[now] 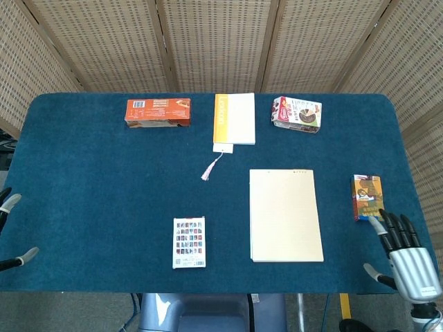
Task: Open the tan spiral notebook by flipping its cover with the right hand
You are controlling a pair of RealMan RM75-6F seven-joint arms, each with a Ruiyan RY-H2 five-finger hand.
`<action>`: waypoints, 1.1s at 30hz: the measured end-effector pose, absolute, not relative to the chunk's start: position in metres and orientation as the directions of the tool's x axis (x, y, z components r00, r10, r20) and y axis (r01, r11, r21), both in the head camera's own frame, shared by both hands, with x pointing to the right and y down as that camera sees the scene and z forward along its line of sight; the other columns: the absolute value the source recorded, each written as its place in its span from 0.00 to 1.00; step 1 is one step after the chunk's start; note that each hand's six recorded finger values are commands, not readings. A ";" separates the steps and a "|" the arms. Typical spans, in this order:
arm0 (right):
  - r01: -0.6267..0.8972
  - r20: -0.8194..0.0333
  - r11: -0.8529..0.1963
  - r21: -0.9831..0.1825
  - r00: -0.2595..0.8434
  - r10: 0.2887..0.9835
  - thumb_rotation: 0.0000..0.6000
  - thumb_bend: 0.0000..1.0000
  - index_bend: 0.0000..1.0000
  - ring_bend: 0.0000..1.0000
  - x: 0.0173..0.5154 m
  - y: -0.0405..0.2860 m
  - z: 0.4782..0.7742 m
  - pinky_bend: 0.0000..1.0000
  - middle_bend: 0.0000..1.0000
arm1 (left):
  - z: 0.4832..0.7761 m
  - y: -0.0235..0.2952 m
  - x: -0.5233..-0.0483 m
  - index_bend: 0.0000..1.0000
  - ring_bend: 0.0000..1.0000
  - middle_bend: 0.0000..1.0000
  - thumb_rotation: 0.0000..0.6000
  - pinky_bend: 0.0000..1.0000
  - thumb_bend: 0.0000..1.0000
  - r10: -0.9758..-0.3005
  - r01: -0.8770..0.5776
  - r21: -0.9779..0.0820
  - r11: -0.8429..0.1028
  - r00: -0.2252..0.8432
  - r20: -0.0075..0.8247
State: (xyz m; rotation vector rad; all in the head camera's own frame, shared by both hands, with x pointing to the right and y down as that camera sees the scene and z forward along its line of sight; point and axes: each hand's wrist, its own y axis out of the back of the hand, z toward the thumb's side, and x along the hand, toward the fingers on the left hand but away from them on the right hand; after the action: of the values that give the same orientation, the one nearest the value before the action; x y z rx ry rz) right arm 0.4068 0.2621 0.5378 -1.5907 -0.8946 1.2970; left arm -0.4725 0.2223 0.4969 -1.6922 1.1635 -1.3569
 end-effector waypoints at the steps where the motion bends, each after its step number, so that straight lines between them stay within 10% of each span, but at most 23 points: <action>1: -0.011 -0.371 -0.379 -0.925 0.228 0.900 1.00 0.06 0.00 0.00 0.400 0.262 0.543 0.00 0.00 | 0.497 0.222 -0.472 0.00 0.00 0.00 1.00 0.00 0.00 -0.925 -0.230 -0.896 -0.379 0.061 0.376; 12: -0.255 -0.515 -0.451 -0.855 0.510 0.689 1.00 0.26 0.00 0.00 0.309 0.263 0.612 0.00 0.00 | 0.501 0.219 -0.475 0.00 0.00 0.00 1.00 0.00 0.00 -0.921 -0.226 -0.894 -0.386 0.036 0.388; 33: -0.391 -0.571 -0.417 -0.820 0.517 0.638 1.00 0.26 0.00 0.00 0.269 0.255 0.655 0.00 0.00 | 0.503 0.218 -0.475 0.00 0.00 0.00 1.00 0.00 0.00 -0.917 -0.225 -0.891 -0.394 0.030 0.398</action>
State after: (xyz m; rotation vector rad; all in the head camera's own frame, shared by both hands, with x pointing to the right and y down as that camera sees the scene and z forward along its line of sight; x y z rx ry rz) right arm 0.2685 0.2551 0.6545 -1.6437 -0.2128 1.1522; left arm -0.4749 0.2184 0.5027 -1.6815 1.1691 -1.4046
